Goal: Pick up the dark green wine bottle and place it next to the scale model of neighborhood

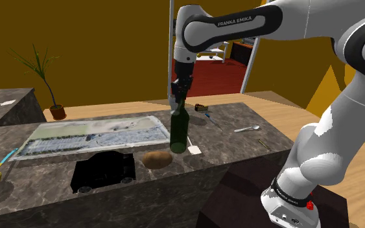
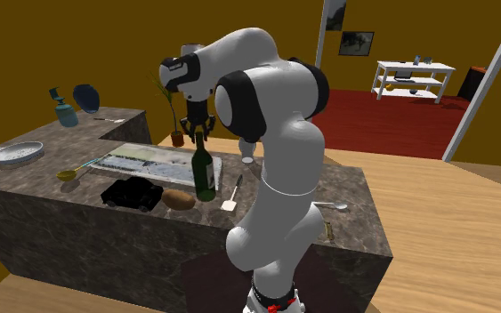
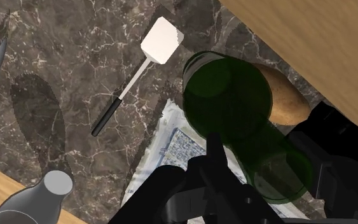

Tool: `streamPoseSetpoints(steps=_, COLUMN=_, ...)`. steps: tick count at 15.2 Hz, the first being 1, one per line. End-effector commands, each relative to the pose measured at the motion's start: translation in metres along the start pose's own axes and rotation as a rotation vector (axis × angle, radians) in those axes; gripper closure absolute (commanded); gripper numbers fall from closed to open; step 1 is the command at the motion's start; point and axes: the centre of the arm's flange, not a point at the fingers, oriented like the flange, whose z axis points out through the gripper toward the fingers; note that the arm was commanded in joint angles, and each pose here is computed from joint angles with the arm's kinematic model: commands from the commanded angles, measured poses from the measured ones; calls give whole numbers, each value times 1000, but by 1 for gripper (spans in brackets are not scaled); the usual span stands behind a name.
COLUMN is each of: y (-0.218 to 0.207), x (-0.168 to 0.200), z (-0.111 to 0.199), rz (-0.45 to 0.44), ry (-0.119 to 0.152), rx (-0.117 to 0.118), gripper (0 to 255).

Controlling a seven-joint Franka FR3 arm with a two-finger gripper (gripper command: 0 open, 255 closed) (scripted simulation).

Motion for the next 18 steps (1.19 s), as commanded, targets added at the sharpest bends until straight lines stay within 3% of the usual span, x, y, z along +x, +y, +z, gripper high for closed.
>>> streamPoseSetpoints(steps=1, y=1, x=1, z=11, rz=0, ry=1, rx=0, gripper=255)
streamPoseSetpoints(steps=7, y=3, x=1, z=43, rz=0, ry=1, rx=0, gripper=255)
streamPoseSetpoints(steps=15, y=3, x=1, z=43, rz=0, ry=1, rx=0, gripper=255)
streamPoseSetpoints(steps=16, y=3, x=1, z=43, rz=0, ry=1, rx=0, gripper=0)
streamPoseSetpoints(steps=18, y=3, x=1, z=43, rz=0, ry=1, rx=0, gripper=0)
